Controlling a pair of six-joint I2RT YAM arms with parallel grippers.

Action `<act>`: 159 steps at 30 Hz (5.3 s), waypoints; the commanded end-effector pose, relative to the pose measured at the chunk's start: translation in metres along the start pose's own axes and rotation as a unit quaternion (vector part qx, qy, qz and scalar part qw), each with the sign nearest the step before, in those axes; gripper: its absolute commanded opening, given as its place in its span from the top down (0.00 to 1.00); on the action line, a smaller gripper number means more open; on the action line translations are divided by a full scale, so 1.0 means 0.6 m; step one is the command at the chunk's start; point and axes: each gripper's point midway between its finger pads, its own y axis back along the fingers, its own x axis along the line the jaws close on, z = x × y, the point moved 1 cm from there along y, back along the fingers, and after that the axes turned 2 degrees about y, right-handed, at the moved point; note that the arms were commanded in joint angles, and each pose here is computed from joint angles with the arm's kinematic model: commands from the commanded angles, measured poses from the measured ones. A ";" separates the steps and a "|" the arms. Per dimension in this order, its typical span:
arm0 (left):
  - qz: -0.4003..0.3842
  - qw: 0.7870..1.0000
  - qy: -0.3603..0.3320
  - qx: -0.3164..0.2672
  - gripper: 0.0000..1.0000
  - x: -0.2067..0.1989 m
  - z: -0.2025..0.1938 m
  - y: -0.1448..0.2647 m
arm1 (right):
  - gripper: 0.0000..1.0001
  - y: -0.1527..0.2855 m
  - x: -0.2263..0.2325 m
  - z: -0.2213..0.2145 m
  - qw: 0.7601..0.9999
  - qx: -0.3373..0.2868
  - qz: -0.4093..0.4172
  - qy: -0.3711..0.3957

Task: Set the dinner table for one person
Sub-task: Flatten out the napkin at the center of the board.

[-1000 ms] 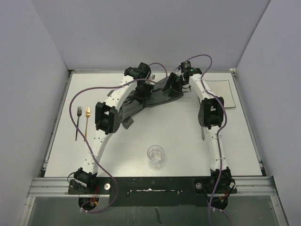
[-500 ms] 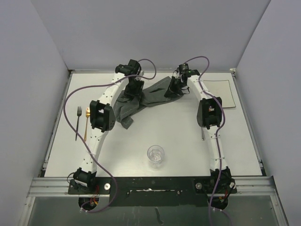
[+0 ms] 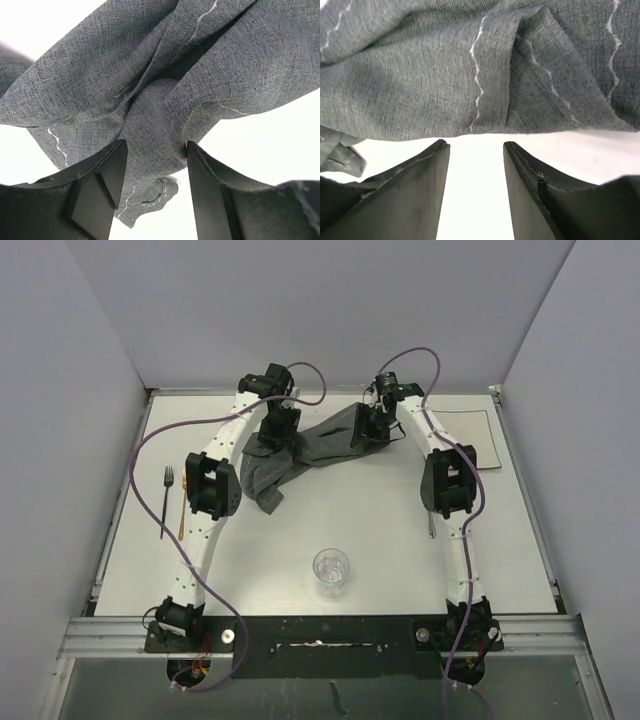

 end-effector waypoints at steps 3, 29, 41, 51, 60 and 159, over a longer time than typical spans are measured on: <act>-0.026 0.999 0.006 -0.042 0.50 -0.018 0.022 0.077 | 0.51 0.042 0.011 -0.005 0.992 -0.021 -0.058 0.107; -0.024 1.000 0.003 -0.019 0.50 -0.010 0.006 0.062 | 0.50 -0.006 0.021 0.032 0.990 -0.063 -0.066 0.107; -0.024 1.000 0.002 -0.015 0.50 -0.010 0.003 0.060 | 0.50 0.056 0.055 0.059 0.987 -0.111 -0.055 0.099; -0.022 1.000 -0.001 -0.010 0.50 -0.007 -0.001 0.059 | 0.50 0.036 0.053 0.068 0.988 -0.110 -0.054 0.097; -0.021 1.000 0.000 -0.004 0.50 -0.004 -0.005 0.053 | 0.50 0.017 0.015 0.065 0.986 -0.106 -0.093 0.088; -0.007 0.992 -0.023 -0.121 0.42 -0.030 0.030 0.205 | 0.93 0.197 0.237 0.059 0.974 -0.124 0.185 0.042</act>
